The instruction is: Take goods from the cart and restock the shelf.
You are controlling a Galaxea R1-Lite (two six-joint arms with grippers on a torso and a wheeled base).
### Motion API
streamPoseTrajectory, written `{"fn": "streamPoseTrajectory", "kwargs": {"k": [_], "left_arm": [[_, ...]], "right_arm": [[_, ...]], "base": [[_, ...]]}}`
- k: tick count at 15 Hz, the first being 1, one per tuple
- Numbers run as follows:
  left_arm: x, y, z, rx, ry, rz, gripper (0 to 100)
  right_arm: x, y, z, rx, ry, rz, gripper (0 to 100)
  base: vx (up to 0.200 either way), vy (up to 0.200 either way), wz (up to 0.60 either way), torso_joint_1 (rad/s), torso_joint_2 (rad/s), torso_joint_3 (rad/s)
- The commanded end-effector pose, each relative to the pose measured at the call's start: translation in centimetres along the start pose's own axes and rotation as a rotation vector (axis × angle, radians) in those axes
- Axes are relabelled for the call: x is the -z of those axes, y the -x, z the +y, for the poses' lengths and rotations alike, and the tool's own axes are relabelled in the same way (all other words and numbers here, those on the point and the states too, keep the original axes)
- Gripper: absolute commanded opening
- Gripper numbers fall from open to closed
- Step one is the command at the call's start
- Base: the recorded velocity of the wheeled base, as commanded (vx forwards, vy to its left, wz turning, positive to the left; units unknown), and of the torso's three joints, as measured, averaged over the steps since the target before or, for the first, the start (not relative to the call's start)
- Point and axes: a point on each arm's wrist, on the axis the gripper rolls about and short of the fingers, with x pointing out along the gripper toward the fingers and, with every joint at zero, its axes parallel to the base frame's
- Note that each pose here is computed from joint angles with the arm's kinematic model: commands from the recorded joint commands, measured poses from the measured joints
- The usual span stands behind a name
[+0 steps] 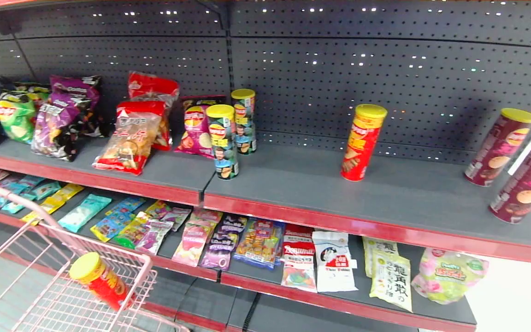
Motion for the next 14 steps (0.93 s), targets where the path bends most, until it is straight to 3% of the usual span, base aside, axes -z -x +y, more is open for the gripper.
{"fn": "streamPoseTrajectory", "kwargs": {"k": [1,10,14], "left_arm": [[-0.01,-0.01,0.00,0.000,0.000,0.000,100],[-0.01,-0.01,0.00,0.000,0.000,0.000,100],[-0.01,-0.01,0.00,0.000,0.000,0.000,100]], "right_arm": [[-0.01,0.00,0.00,-0.001,0.000,0.000,100],[0.04,-0.01,0.00,0.001,-0.002,0.001,100],[0.04,-0.01,-0.01,0.002,-0.002,0.001,100]], "base": [[0.000,0.000,0.60,0.007,0.00,0.002],[0.000,0.000,0.60,0.004,0.00,0.004],[0.000,0.000,0.00,0.000,0.00,0.000]]}}
